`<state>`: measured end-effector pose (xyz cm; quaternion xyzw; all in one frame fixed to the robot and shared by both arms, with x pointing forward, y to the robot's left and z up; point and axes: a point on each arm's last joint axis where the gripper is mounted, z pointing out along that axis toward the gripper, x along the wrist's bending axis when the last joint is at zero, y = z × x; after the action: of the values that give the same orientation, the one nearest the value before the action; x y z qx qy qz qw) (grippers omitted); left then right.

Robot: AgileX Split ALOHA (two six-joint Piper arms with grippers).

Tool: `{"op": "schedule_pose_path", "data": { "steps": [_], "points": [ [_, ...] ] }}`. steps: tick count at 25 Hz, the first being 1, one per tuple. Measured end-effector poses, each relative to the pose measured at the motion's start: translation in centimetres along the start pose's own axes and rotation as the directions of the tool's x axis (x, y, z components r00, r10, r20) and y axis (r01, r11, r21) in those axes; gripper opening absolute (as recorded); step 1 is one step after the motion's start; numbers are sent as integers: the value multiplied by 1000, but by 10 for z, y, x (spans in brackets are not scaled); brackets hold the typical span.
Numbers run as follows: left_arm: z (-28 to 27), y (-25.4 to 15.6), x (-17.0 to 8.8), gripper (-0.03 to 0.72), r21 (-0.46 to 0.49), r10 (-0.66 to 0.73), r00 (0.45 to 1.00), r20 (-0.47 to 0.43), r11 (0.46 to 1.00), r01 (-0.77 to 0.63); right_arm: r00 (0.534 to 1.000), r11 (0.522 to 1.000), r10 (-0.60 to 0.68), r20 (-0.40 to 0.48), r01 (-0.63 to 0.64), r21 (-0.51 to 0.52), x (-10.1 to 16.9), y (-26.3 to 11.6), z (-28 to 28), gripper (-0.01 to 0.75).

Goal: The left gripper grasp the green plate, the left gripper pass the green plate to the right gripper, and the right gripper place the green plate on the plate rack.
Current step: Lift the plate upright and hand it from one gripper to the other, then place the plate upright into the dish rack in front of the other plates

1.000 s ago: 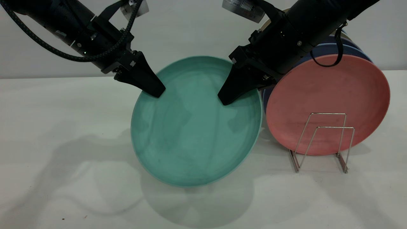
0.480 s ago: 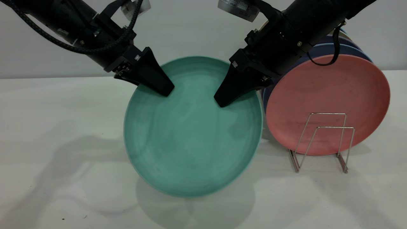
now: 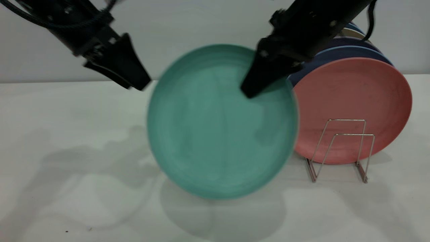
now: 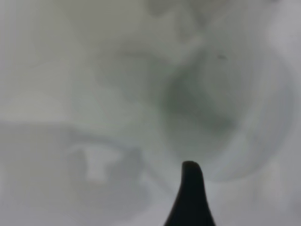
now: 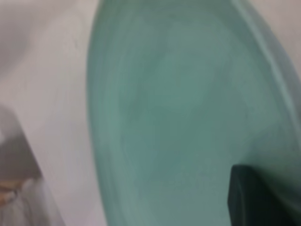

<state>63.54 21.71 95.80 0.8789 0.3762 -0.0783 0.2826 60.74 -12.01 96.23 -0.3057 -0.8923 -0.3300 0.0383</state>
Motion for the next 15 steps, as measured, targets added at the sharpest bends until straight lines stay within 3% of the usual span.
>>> {"op": "schedule_pose_path", "data": {
  "steps": [8, 12, 15],
  "points": [
    [-26, -8, 13, 596, -23, -23, 998, -58, 999, 22, 999, 999, -25, 22, 24, 48, -6, -6, -14, 105],
    [-29, -12, 17, 593, -22, -40, 997, -62, 999, 38, 980, 983, -174, 94, 168, 71, -2, -1, -35, 105],
    [-29, -12, 17, 593, -22, -41, 997, -62, 999, 39, 938, 957, -289, 194, 282, 63, 6, 9, -64, 105]
  ]
}}
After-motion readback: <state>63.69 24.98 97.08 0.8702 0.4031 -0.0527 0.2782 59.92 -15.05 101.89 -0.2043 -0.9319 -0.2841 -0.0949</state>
